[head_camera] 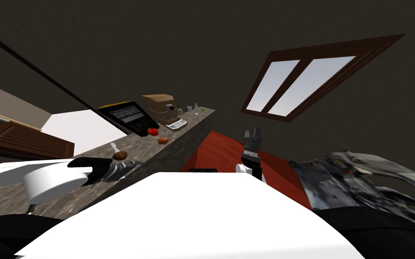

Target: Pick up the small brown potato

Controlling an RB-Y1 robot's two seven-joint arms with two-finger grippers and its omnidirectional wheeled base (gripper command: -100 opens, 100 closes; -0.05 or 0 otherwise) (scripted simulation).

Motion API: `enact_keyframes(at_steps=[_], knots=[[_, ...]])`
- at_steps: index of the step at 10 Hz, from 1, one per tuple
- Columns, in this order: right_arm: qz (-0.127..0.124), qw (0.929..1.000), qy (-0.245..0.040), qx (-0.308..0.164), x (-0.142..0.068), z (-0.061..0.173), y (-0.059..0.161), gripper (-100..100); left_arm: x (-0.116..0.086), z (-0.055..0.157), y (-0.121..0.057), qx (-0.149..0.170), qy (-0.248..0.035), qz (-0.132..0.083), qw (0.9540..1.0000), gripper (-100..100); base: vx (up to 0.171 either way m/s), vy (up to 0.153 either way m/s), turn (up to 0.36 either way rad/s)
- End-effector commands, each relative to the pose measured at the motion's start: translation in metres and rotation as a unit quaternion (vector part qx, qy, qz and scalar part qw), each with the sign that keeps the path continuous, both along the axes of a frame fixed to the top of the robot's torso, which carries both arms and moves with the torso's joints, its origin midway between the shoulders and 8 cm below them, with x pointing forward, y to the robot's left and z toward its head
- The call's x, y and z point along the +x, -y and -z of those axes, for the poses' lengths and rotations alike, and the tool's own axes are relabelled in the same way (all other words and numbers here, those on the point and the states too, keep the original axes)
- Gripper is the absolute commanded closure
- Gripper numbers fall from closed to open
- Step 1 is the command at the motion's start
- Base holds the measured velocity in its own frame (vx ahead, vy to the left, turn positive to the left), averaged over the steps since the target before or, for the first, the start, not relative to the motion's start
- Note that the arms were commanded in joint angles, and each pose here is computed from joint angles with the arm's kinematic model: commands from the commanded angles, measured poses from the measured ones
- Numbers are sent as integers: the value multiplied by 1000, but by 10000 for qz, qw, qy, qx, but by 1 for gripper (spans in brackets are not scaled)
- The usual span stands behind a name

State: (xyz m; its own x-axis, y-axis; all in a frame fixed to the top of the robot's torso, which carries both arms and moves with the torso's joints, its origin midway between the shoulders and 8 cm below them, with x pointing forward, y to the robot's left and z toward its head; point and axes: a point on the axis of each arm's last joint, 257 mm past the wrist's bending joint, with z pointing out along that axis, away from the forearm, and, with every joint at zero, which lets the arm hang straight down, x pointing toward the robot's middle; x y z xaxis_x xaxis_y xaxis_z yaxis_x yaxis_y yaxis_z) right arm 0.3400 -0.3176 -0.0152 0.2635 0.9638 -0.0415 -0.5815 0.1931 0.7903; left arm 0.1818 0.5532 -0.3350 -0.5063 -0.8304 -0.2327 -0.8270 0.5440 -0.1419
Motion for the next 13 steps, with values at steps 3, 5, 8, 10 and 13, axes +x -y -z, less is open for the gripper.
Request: enact_keyframes(at_steps=[3,5,8,10,13], knots=[[0,10000,0,0,0,0,0,0,-10,-5,-19,152,-199,-344,9991,-100,76,172,-40],[0,10000,0,-1,0,0,0,0,-6,-12,-36,323,-203,-476,9981,-100,117,241,-51],[1,10000,-1,-1,0,0,0,0,-2,-13,-41,356,-169,-506,9979,-100,75,185,-18],[0,10000,1,1,0,0,0,0,-8,-8,-46,384,-171,-524,9977,-100,13,12,-23],[-1,10000,1,2,0,0,0,0,-19,1,-52,400,-166,-575,9974,-100,29,-14,-42]])
